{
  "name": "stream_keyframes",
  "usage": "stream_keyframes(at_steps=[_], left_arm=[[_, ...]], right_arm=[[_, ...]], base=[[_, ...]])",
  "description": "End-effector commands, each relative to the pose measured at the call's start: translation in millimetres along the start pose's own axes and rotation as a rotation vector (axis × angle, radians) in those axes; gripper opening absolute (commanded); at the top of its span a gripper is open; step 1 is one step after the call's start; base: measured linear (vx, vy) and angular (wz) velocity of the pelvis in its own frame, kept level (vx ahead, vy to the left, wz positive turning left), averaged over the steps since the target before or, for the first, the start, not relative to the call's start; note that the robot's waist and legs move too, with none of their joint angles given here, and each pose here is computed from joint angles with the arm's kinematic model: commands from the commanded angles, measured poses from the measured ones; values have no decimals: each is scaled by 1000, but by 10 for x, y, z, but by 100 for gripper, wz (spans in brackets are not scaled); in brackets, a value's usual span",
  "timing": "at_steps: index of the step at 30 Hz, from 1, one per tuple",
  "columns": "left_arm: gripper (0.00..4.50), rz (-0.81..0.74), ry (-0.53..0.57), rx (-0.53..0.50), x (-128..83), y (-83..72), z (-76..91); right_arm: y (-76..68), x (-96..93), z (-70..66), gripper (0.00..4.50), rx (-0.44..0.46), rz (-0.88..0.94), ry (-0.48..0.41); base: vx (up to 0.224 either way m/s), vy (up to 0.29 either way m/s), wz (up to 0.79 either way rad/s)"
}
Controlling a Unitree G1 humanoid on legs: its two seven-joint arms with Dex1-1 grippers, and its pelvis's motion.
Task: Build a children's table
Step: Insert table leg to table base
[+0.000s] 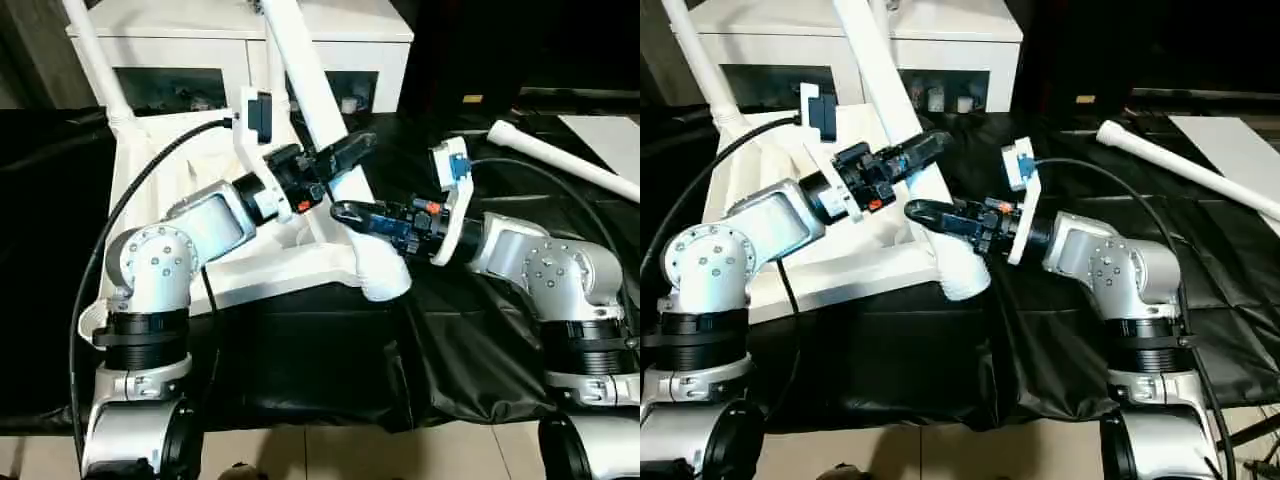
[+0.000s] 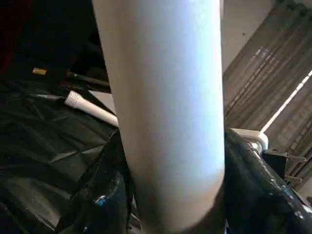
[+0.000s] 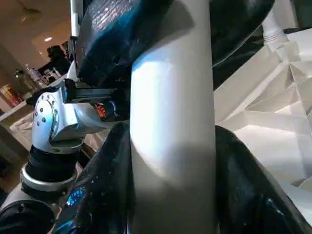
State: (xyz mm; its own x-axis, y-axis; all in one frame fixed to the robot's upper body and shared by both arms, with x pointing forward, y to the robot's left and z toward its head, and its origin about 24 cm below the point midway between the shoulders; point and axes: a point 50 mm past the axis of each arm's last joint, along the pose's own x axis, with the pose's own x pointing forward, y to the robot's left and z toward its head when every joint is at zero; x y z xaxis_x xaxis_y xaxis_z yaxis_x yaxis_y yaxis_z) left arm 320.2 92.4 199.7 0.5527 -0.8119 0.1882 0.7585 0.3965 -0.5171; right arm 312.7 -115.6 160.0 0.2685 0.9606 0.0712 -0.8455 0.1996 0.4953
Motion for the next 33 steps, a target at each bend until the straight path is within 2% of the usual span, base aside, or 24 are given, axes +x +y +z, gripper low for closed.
stream_keyframes(at_steps=[1,7,12,13,14,17,20,21,22,28,33], left_arm=[[210,-41,-19,21,37,-72,83],[199,-49,-30,50,28,-92,127],[196,-49,-45,80,40,-104,154],[196,-47,-37,100,41,-105,156],[196,-37,-6,174,42,-107,157],[195,-23,30,246,43,-107,156],[190,-3,86,372,56,-104,155],[190,-19,124,456,62,-129,149],[189,-28,146,495,66,-143,144],[188,-54,207,548,71,-153,103],[188,-65,214,558,74,-149,90]], right_arm=[[-10,-35,-35,183,-4,-25,15],[-63,-29,-35,183,-73,-92,27],[-57,-14,-46,183,-78,-84,37],[-61,-10,-43,239,-84,-88,37],[-86,-3,-23,253,-104,-109,33],[-108,2,-4,263,-134,-132,45],[-158,20,36,297,-210,-205,89],[-180,44,49,301,-227,-240,128],[-188,60,48,302,-237,-255,156],[-172,129,-18,302,-296,-248,241],[-172,151,-53,302,-322,-244,262]], base=[[0,0,0],[0,0,0],[0,0,0],[0,0,0],[0,0,0],[0,0,0],[0,0,0],[0,0,0],[0,0,0],[0,0,0],[0,0,0]])
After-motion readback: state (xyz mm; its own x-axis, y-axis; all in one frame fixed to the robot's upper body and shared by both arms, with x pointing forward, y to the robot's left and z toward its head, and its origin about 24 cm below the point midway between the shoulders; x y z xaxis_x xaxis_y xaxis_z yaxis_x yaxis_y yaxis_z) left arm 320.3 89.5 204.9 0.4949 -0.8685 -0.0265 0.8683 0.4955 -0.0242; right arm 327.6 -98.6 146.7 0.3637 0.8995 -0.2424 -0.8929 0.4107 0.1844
